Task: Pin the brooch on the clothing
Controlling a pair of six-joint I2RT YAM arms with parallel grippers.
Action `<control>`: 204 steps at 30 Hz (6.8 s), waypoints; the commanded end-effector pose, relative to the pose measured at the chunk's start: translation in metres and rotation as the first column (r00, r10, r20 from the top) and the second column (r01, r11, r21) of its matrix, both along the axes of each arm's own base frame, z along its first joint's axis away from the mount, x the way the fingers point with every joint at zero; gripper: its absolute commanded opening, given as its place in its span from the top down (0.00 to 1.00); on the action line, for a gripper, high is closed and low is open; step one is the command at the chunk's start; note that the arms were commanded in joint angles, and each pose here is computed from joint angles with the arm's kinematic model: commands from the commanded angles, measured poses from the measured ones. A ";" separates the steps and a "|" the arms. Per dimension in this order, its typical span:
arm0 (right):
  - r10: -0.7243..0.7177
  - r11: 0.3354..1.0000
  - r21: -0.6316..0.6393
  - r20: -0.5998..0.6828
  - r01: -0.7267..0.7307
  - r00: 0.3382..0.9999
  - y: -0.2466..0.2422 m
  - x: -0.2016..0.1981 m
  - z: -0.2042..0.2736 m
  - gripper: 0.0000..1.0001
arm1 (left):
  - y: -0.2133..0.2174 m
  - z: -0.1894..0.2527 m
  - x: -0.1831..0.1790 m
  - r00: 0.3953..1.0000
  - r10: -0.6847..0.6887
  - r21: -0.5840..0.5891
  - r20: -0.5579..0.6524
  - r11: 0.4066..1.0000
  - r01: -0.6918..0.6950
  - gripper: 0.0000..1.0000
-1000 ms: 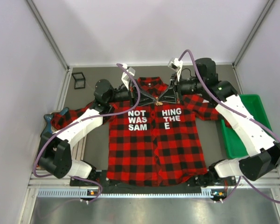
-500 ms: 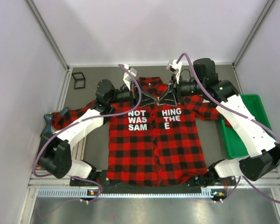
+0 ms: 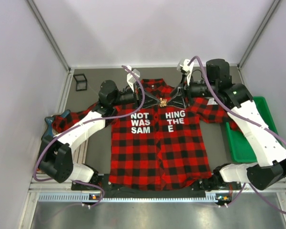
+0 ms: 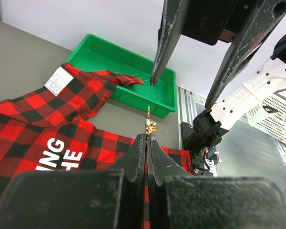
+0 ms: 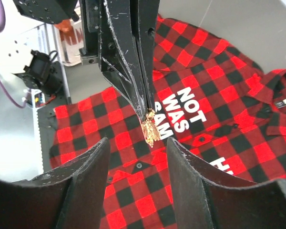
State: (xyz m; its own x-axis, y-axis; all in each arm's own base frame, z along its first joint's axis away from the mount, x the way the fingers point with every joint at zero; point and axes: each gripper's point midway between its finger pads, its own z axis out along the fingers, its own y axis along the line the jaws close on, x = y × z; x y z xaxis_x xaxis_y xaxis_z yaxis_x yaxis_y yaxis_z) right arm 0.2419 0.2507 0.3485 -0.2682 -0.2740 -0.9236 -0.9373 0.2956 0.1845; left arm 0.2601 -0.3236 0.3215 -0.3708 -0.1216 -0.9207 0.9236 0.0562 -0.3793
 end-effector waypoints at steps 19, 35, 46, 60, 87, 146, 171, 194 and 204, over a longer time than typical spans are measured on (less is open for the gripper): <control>0.089 0.983 -0.185 0.438 -0.008 0.895 0.029 -0.002 0.005 0.65 | 0.004 0.040 -0.004 0.999 0.019 -0.060 0.046 0.998 -0.016 1.00; 0.004 0.965 -0.235 0.458 0.117 0.889 0.021 0.019 -0.007 1.00 | 0.004 0.039 -0.003 0.999 0.022 -0.063 0.030 0.998 -0.020 1.00; -0.092 0.963 -0.190 0.434 0.191 0.896 0.006 0.021 -0.001 1.00 | 0.010 0.039 -0.002 1.000 0.024 -0.102 0.006 0.995 -0.023 1.00; -0.132 0.976 -0.112 0.370 0.186 0.920 0.000 0.020 0.003 1.00 | 0.017 0.046 0.000 1.000 0.017 -0.155 -0.014 0.988 -0.019 1.00; 0.081 0.994 -0.108 0.493 -0.031 0.866 0.043 0.009 0.017 0.56 | 0.019 0.034 0.013 0.984 0.149 0.007 0.095 0.989 -0.151 1.00; 0.146 0.989 0.005 0.164 -0.149 0.976 0.045 0.007 0.013 0.65 | 0.037 0.048 -0.018 0.885 0.179 -0.018 0.429 0.982 -0.190 1.00; 0.219 0.970 0.055 0.239 -0.238 0.946 0.031 -0.013 0.030 0.84 | 0.041 0.060 -0.031 0.935 0.065 -0.113 0.349 0.993 -0.026 1.00; 0.262 0.954 0.096 0.190 -0.283 0.946 0.045 -0.017 0.043 0.80 | 0.036 0.052 -0.035 0.924 0.019 -0.089 0.381 0.996 0.017 1.00; 0.264 0.956 0.081 0.181 -0.282 0.947 0.050 -0.011 0.034 0.99 | 0.037 0.052 -0.034 0.923 0.027 -0.085 0.383 0.996 0.006 1.00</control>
State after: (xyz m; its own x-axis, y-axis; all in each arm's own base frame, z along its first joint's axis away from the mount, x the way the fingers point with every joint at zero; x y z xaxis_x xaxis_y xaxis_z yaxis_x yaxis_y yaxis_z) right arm 0.2316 0.2945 0.3649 -0.1053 -0.2462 -0.9635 -0.9944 0.0373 0.0991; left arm 0.2305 -0.2872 0.3642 -0.0498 -0.1898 -0.9806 0.9961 0.0617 -0.0625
